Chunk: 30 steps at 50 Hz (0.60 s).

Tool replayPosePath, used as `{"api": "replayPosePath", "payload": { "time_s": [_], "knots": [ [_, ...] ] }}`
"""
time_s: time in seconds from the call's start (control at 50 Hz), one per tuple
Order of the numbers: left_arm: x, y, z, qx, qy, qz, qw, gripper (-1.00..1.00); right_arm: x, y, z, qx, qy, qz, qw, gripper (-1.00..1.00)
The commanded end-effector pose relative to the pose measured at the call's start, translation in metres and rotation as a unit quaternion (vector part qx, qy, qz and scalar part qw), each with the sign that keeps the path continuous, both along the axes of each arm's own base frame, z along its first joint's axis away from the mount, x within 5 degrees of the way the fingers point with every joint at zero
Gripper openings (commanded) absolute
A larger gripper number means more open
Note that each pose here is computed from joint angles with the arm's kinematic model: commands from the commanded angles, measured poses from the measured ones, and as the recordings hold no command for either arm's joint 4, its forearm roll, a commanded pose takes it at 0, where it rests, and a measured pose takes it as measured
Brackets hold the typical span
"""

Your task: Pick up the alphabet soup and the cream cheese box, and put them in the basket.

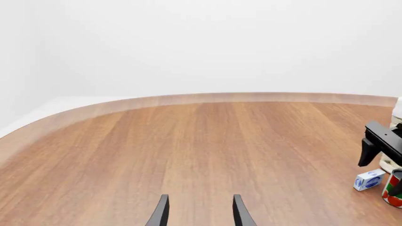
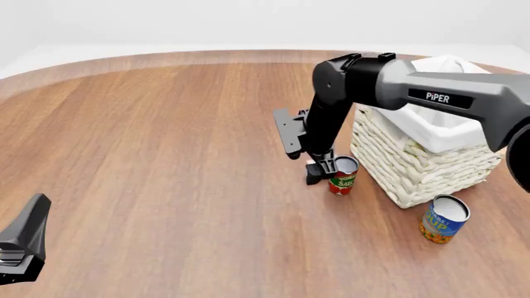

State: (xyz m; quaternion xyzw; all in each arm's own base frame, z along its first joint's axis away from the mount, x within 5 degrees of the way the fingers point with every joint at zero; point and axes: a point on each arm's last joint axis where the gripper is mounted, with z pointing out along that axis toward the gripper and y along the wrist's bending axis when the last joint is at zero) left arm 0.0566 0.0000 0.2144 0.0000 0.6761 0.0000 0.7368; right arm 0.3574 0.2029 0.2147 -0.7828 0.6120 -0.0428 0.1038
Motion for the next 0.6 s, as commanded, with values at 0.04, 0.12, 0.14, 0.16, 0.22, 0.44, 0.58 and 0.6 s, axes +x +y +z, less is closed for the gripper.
{"api": "replayPosePath", "payload": {
  "time_s": [0.04,0.12,0.14,0.16,0.22,0.44,0.58,0.6],
  "knots": [
    [0.000,0.000,0.000,0.000,0.000,0.000,1.0000,1.00,0.004,0.001,-0.008,-0.007,0.010,0.004,0.9999,1.00],
    [0.000,0.000,0.000,0.000,0.000,0.000,1.0000,1.00,0.006,0.002,-0.012,-0.010,0.013,0.007,0.9998,1.00],
    [0.000,0.000,0.000,0.000,0.000,0.000,1.0000,1.00,0.006,0.002,-0.012,-0.010,0.013,0.007,0.9998,1.00],
    [0.000,0.000,0.000,0.000,0.000,0.000,1.0000,1.00,0.007,0.002,-0.012,-0.010,0.014,0.006,0.9998,1.00],
    [0.000,0.000,0.000,0.000,0.000,0.000,1.0000,1.00,0.008,0.003,-0.013,-0.010,0.014,0.007,0.9998,1.00],
    [0.000,0.000,0.000,0.000,0.000,0.000,1.0000,1.00,0.017,0.001,-0.015,-0.013,0.016,0.007,0.9998,1.00],
    [0.000,0.000,0.000,0.000,0.000,0.000,1.0000,1.00,0.022,0.000,-0.015,-0.014,0.016,0.009,0.9997,1.00],
    [0.000,0.000,0.000,0.000,0.000,0.000,1.0000,1.00,0.023,0.000,-0.015,-0.014,0.016,0.008,0.9998,1.00]
  ]
}}
